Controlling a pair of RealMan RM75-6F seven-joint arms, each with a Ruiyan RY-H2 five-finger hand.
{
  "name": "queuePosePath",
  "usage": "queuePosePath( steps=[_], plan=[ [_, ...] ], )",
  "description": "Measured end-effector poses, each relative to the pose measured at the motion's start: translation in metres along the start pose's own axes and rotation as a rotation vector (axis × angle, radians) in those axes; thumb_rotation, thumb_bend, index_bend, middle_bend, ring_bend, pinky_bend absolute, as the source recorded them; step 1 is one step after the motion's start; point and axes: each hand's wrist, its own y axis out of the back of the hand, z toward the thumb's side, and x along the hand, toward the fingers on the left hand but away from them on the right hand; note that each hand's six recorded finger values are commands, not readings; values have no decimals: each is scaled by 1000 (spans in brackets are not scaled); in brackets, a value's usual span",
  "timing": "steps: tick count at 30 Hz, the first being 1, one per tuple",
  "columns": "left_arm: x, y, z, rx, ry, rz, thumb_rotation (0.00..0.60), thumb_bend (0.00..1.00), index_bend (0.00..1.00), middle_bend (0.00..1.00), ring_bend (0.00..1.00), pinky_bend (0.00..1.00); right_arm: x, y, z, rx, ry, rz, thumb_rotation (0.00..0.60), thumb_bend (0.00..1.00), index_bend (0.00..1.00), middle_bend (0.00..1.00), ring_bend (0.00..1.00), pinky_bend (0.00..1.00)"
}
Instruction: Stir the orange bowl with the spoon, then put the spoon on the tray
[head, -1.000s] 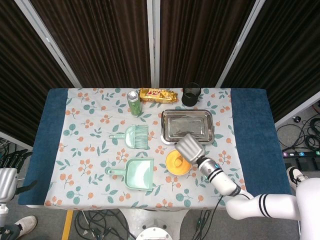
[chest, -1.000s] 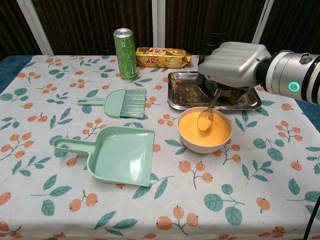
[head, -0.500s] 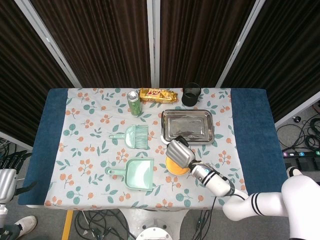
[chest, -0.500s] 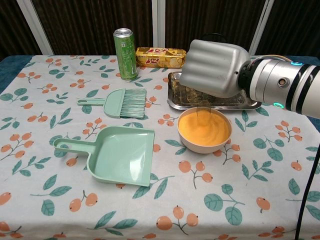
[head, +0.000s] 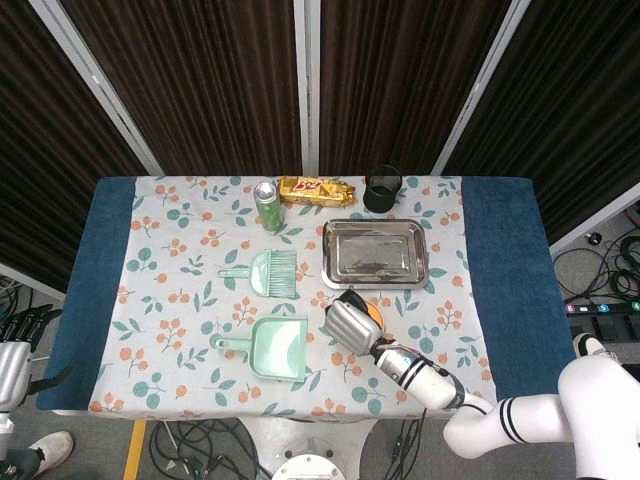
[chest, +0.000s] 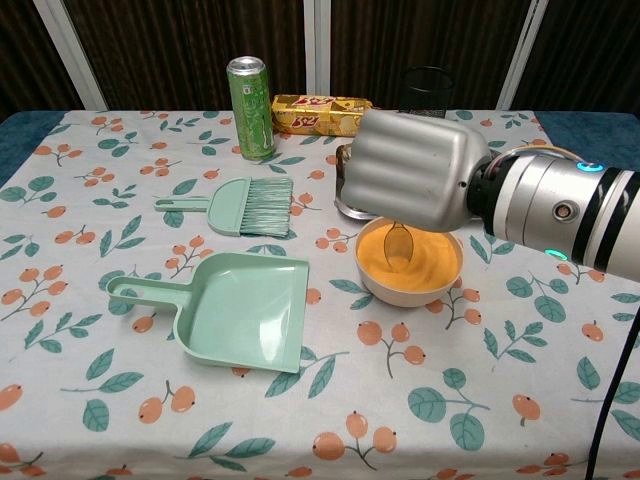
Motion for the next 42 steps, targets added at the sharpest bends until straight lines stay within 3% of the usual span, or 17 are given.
queuePosePath(
  steps=[5, 14, 21, 29, 36, 42],
  plan=[
    [-1, -1, 0, -5, -1, -2, 600, 127, 238, 244, 164, 168, -3, -11, 6, 71, 6, 29, 600, 388, 809, 974, 973, 926],
    [-3, 0, -2, -9, 0, 6, 600, 127, 238, 244, 164, 168, -7, -14, -14, 118, -79, 45, 600, 388, 827, 980, 980, 924],
    [-5, 1, -3, -11, 3, 7, 600, 127, 238, 244, 164, 169, 0, 14, -5, 97, -35, -40, 600, 388, 839, 983, 982, 924],
    [-6, 0, -4, -10, 8, 2, 600, 127, 238, 244, 164, 169, -1, 6, 14, 207, 5, -24, 600, 388, 847, 983, 982, 924],
    [-5, 0, -3, -12, 8, 5, 600, 127, 238, 243, 164, 169, -6, -7, 7, 289, -62, 35, 600, 388, 854, 983, 982, 921],
    [-5, 1, -4, -11, 10, 7, 600, 127, 238, 244, 164, 168, -2, 0, -9, 273, -153, 16, 600, 392, 881, 984, 985, 921]
  ],
)
